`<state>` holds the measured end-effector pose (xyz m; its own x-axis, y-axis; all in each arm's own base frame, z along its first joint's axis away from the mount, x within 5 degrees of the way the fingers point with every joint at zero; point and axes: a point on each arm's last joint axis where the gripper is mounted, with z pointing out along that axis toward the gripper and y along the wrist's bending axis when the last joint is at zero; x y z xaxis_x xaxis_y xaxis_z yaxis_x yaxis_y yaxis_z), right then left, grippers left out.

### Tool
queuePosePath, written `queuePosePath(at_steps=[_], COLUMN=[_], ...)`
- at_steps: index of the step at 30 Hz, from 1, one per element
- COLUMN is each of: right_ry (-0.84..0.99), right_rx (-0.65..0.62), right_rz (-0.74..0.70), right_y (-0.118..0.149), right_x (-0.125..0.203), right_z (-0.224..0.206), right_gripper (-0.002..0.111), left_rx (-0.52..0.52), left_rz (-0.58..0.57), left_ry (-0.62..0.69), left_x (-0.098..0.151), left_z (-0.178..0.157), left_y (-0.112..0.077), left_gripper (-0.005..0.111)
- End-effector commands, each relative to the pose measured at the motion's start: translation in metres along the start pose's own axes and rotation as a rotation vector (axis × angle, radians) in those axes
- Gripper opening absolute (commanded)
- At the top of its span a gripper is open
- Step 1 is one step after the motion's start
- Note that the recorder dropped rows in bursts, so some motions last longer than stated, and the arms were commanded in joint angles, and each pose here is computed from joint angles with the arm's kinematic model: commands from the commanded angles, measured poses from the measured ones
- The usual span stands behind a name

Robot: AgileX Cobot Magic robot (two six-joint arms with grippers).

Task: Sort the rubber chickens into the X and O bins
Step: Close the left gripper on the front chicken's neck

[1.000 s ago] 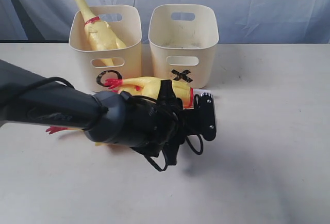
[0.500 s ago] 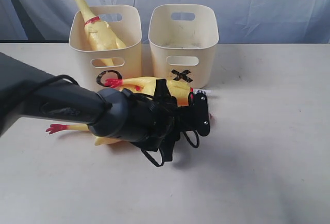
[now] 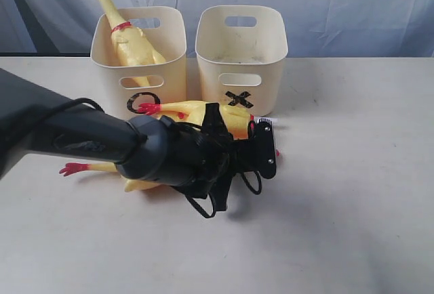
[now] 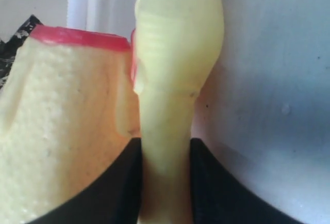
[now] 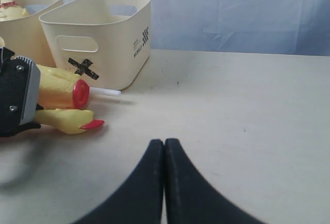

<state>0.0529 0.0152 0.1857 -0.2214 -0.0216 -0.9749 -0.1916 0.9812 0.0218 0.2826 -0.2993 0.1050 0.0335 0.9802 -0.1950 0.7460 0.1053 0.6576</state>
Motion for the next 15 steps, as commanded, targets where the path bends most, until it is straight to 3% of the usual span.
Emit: queuePosePath(at_steps=[1, 6, 15], right_ry=[-0.009, -0.009, -0.009], right_rx=[0.0, 0.0, 0.0], right_rz=[-0.008, -0.008, -0.008], right_y=[0.0, 0.0, 0.0], right_x=[0.0, 0.0, 0.0], right_z=[0.0, 0.0, 0.0], right_gripper=[-0.001, -0.001, -0.001], left_rx=[-0.033, -0.057, 0.011], left_rz=[0.009, 0.025, -0.03], left_ry=[0.03, 0.042, 0.041], left_x=[0.0, -0.003, -0.008], left_z=[-0.002, -0.009, -0.047], left_y=[0.002, 0.003, 0.017], left_gripper=[0.0, 0.0, 0.0])
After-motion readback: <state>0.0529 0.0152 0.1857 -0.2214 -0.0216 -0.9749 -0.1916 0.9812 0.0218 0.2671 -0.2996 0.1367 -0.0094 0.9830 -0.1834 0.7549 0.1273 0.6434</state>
